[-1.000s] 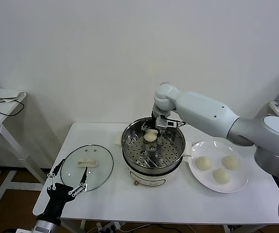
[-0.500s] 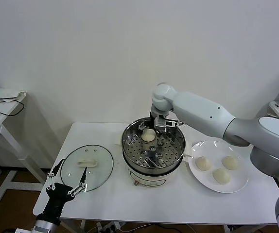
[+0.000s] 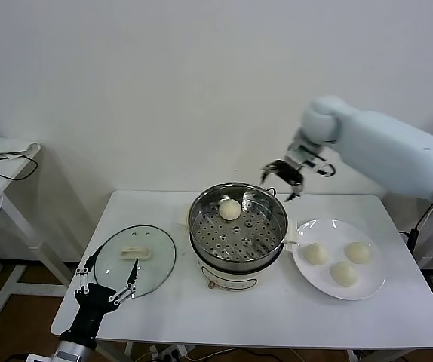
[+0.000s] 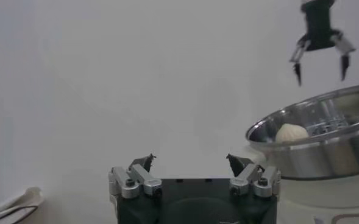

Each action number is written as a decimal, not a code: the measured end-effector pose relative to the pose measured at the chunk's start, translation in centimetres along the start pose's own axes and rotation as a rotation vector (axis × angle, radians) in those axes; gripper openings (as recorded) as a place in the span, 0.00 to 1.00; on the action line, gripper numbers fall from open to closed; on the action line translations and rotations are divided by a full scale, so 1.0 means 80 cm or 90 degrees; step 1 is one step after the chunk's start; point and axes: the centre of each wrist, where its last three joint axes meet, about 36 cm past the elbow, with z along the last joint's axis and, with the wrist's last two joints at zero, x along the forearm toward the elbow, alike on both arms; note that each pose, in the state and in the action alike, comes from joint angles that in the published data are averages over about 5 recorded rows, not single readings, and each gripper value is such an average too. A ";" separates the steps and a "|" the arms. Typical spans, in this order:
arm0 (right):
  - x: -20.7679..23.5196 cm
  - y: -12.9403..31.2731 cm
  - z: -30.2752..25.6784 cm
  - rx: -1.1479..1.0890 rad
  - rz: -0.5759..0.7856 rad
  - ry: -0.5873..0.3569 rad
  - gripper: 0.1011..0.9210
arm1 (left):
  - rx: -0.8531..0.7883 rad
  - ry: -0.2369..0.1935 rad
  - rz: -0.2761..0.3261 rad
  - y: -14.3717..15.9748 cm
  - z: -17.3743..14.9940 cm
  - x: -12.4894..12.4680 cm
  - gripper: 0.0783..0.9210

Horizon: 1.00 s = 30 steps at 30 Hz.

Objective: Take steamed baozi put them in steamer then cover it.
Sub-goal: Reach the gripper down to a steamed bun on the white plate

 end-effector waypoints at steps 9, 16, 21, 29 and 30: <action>-0.062 0.093 0.072 -0.219 -0.031 -0.016 0.88 | 0.001 0.000 0.002 -0.002 -0.002 0.002 0.88; -0.112 0.127 0.087 -0.298 -0.035 -0.017 0.88 | -0.007 0.006 0.004 -0.001 -0.002 0.007 0.88; -0.141 0.138 0.091 -0.329 -0.034 -0.016 0.88 | -0.005 0.009 0.003 -0.002 -0.002 0.009 0.88; -0.182 0.140 0.091 -0.353 -0.041 -0.013 0.88 | -0.007 0.013 0.003 -0.002 -0.001 0.012 0.88; -0.186 0.140 0.090 -0.355 -0.042 -0.012 0.88 | -0.007 0.013 0.002 -0.001 -0.001 0.012 0.88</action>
